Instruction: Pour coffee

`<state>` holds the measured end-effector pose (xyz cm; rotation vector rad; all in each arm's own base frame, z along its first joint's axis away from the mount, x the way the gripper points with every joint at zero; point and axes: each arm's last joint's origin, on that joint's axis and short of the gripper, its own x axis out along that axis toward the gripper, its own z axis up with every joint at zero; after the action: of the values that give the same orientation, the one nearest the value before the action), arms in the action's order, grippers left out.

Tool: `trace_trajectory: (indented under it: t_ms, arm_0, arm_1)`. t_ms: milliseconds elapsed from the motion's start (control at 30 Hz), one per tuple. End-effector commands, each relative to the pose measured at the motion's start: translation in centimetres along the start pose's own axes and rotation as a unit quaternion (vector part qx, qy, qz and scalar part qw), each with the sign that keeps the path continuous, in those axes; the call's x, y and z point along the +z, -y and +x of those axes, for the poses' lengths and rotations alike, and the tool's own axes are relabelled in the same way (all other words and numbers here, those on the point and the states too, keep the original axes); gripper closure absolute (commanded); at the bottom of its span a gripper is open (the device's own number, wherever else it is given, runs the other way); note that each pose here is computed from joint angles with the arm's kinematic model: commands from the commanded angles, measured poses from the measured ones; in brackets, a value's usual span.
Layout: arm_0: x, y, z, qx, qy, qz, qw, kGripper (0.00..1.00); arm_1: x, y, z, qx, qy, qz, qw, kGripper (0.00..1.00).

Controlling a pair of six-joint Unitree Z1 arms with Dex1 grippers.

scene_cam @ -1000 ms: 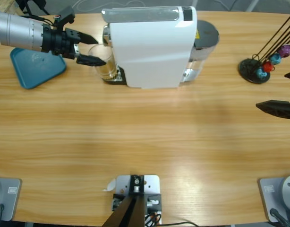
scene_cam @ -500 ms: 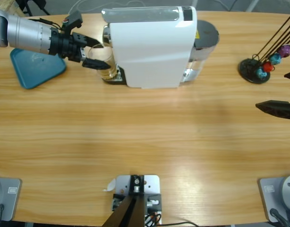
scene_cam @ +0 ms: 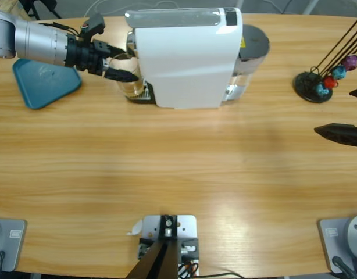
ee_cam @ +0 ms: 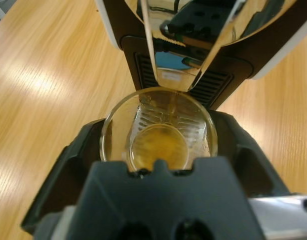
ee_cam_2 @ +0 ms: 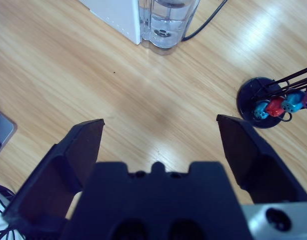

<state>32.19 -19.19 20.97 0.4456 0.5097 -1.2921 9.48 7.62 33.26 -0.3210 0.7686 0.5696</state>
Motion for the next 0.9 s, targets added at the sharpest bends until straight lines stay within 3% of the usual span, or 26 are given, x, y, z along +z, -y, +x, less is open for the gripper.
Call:
trace_trajectory:
  t_ms: [33, 100, 133, 167, 200, 433, 600, 700, 767, 900]
  arm_0:
    - [-1.5, 0.1, 1.7, -0.024, -0.011, -0.02, 0.999, 0.526]
    - [-1.5, 0.1, 1.7, -0.025, -0.011, -0.019, 0.999, 0.738]
    - [-1.6, 0.1, 1.7, -0.026, -0.011, -0.02, 0.999, 0.797]
    - [-1.6, 0.0, 1.6, -0.027, -0.009, -0.021, 0.999, 0.938]
    - [-1.6, 0.0, 1.5, -0.028, -0.007, -0.022, 0.999, 1.0]
    - [-1.7, 0.5, -1.4, 0.005, -0.006, -0.048, 0.999, 1.0]
    - [-1.0, 0.6, -7.1, 0.078, 0.018, -0.067, 0.995, 1.0]
    - [-1.5, 0.2, -12.0, 0.153, 0.039, -0.124, 0.98, 1.0]
    - [-1.8, 0.3, -14.4, 0.21, 0.04, -0.157, 0.964, 1.0]
    - [-4.6, 0.3, -16.8, 0.301, 0.008, -0.241, 0.923, 1.0]
  arm_1:
    - [-0.3, -0.3, 0.9, 0.009, -0.023, -0.013, 1.0, 0.004]
    - [-0.3, -0.3, 0.9, 0.009, -0.023, -0.013, 1.0, 0.004]
    - [-0.3, -0.3, 0.9, 0.009, -0.023, -0.013, 1.0, 0.004]
    - [-0.3, -0.3, 0.9, 0.009, -0.023, -0.013, 1.0, 0.004]
    - [-0.3, -0.3, 0.9, 0.009, -0.023, -0.013, 1.0, 0.005]
    - [-0.3, -0.3, 0.8, 0.009, -0.022, -0.013, 1.0, 0.009]
    - [-0.3, -0.3, 0.8, 0.008, -0.022, -0.013, 1.0, 0.0]
    - [-0.3, -0.3, 0.8, 0.007, -0.021, -0.013, 1.0, 0.0]
    - [-0.4, -0.3, 0.7, 0.007, -0.021, -0.013, 1.0, 0.0]
    - [-0.4, -0.3, 0.7, 0.007, -0.021, -0.013, 1.0, 0.0]
